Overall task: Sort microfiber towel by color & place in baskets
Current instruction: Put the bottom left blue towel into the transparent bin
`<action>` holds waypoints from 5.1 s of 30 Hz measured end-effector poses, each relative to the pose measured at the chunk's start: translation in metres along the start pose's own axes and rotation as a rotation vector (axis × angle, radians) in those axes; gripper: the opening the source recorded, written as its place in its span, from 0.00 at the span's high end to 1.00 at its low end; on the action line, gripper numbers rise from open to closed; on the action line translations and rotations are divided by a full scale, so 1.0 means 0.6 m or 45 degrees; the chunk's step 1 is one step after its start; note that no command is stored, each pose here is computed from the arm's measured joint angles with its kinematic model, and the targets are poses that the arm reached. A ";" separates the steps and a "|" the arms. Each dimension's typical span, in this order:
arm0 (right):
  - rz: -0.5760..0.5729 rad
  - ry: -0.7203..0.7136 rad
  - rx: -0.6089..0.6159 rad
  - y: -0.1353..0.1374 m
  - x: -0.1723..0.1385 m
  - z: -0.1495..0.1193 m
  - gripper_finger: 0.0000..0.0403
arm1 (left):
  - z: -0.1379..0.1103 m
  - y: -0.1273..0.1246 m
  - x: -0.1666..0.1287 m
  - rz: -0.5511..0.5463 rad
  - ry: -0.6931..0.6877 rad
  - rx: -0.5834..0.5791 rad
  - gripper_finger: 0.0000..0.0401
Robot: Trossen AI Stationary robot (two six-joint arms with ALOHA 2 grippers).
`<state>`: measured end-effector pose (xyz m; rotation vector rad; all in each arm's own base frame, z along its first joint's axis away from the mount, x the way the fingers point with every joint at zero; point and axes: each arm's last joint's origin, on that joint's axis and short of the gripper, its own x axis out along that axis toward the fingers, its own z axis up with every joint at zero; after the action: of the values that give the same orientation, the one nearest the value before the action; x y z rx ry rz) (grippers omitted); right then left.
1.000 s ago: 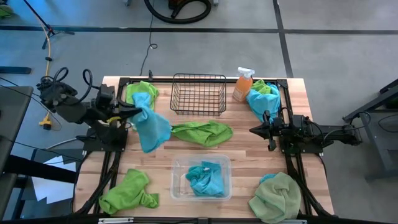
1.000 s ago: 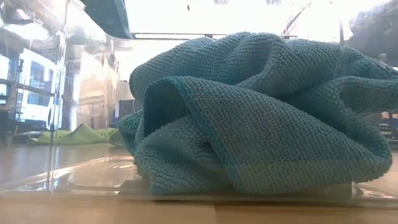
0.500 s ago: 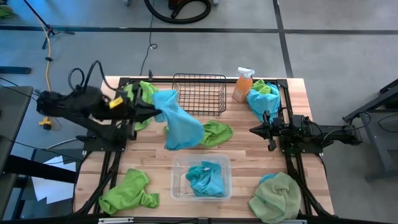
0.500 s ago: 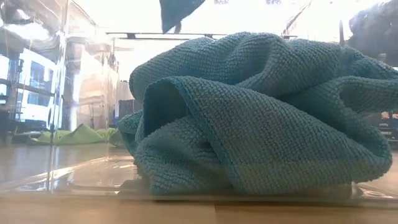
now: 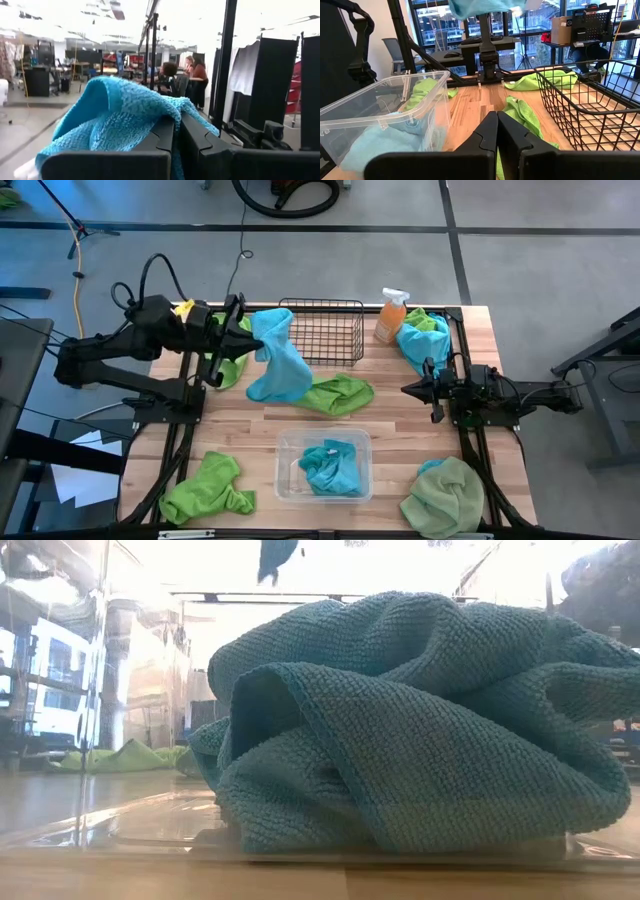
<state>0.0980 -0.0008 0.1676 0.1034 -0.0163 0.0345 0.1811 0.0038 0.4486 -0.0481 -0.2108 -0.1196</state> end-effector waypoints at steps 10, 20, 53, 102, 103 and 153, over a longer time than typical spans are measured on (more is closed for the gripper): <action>0.000 0.000 0.000 0.000 0.000 0.000 1.00 | -0.040 -0.007 0.098 -0.242 -0.126 0.054 1.00; 0.000 0.000 0.000 0.000 0.000 0.000 1.00 | -0.120 -0.061 0.190 -0.335 -0.153 -0.105 1.00; 0.001 0.000 0.000 0.000 0.000 0.000 1.00 | -0.306 -0.195 0.207 -0.114 1.069 -0.753 1.00; 0.000 0.000 0.000 0.000 0.000 0.000 1.00 | -0.485 -0.231 0.363 -1.144 1.466 1.317 1.00; 0.000 0.000 0.000 0.000 0.000 0.000 1.00 | -0.493 -0.230 0.363 -1.155 1.486 1.314 1.00; 0.000 -0.001 0.000 0.000 0.000 0.000 1.00 | -0.479 -0.224 0.352 -1.010 1.627 1.128 0.48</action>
<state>0.0979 -0.0008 0.1677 0.1032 -0.0169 0.0347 0.4286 -0.1707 0.2172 0.9872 1.0250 -0.7982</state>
